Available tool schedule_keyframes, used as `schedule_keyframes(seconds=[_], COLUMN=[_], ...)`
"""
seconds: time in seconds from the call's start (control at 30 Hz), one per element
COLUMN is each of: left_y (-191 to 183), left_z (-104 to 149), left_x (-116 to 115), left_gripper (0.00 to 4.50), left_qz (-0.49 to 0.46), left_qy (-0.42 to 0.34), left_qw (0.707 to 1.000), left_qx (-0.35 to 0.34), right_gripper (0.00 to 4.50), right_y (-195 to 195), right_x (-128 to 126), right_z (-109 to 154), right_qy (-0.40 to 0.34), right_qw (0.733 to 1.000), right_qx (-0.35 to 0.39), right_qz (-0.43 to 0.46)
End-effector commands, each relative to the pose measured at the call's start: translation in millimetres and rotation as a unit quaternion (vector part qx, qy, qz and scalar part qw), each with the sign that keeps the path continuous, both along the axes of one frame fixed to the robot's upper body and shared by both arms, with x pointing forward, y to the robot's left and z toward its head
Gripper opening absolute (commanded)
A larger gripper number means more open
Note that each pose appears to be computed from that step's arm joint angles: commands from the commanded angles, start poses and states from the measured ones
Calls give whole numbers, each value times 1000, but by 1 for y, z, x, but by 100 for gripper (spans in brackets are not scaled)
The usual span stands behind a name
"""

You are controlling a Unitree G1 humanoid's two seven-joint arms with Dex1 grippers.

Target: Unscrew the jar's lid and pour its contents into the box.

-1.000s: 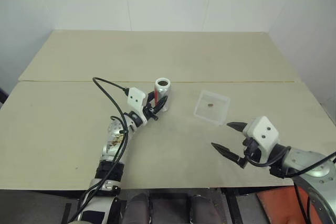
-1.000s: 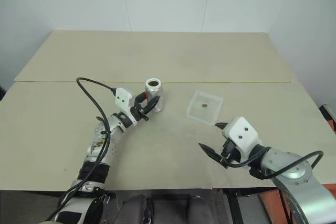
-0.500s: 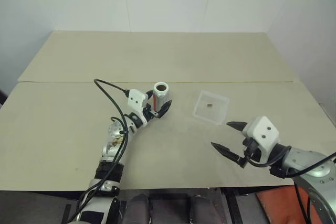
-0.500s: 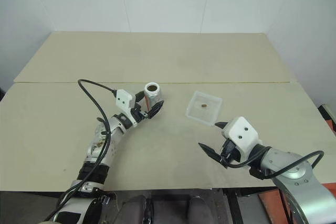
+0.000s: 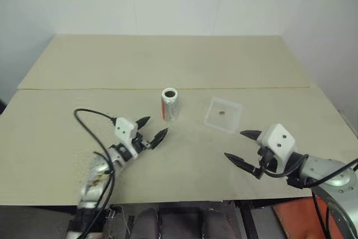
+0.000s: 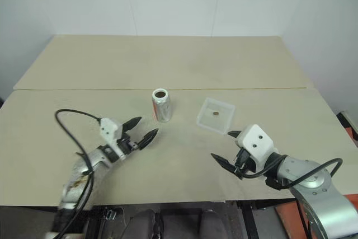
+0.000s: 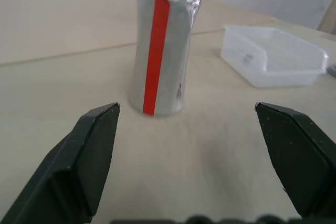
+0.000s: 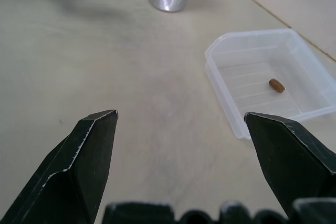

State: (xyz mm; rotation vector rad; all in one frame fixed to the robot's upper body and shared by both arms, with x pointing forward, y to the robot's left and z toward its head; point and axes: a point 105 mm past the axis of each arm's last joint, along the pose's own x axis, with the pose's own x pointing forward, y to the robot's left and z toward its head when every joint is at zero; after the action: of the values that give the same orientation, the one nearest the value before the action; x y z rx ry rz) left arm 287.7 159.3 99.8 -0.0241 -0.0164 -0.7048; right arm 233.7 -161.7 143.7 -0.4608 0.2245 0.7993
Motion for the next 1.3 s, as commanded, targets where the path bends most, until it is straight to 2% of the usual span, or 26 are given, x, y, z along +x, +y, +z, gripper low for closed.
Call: schedule_keyframes(seconds=[0.03, 0.13, 0.23, 0.33, 0.47, 0.9, 1.07, 1.3], left_y=[13, 43, 57, 66, 67, 65, 57, 65], left_z=[32, 58, 76, 90, 86, 83, 90, 94], left_x=[-23, -51, -70, -89, -103, -119, -119, -118], left_gripper=[447, 447, 447, 447, 447, 447, 447, 447], left_qz=[-55, -104, -126, -128, -106, -54, -59, -38], left_qy=[-24, -14, 10, 24, 35, 45, 33, 17], left_qw=[998, 994, 992, 991, 993, 997, 998, 999], left_qx=[-9, 32, 31, 18, 23, 32, 18, 10], right_gripper=[450, 450, 450, 450, 450, 450, 450, 450], right_y=[-11, -39, -60, -85, -96, -79, -73, -67], right_x=[-9, -28, -34, -29, -14, 7, 9, 14], right_z=[17, 30, 39, 48, 53, 52, 61, 55], right_qy=[-26, -17, -9, -5, -19, -5, -18, -16], right_qw=[1000, 999, 998, 998, 997, 986, 981, 979], right_qx=[1, 12, 7, -10, -23, -20, -10, -11], right_qz=[16, 43, 59, 60, 70, 164, 194, 202])
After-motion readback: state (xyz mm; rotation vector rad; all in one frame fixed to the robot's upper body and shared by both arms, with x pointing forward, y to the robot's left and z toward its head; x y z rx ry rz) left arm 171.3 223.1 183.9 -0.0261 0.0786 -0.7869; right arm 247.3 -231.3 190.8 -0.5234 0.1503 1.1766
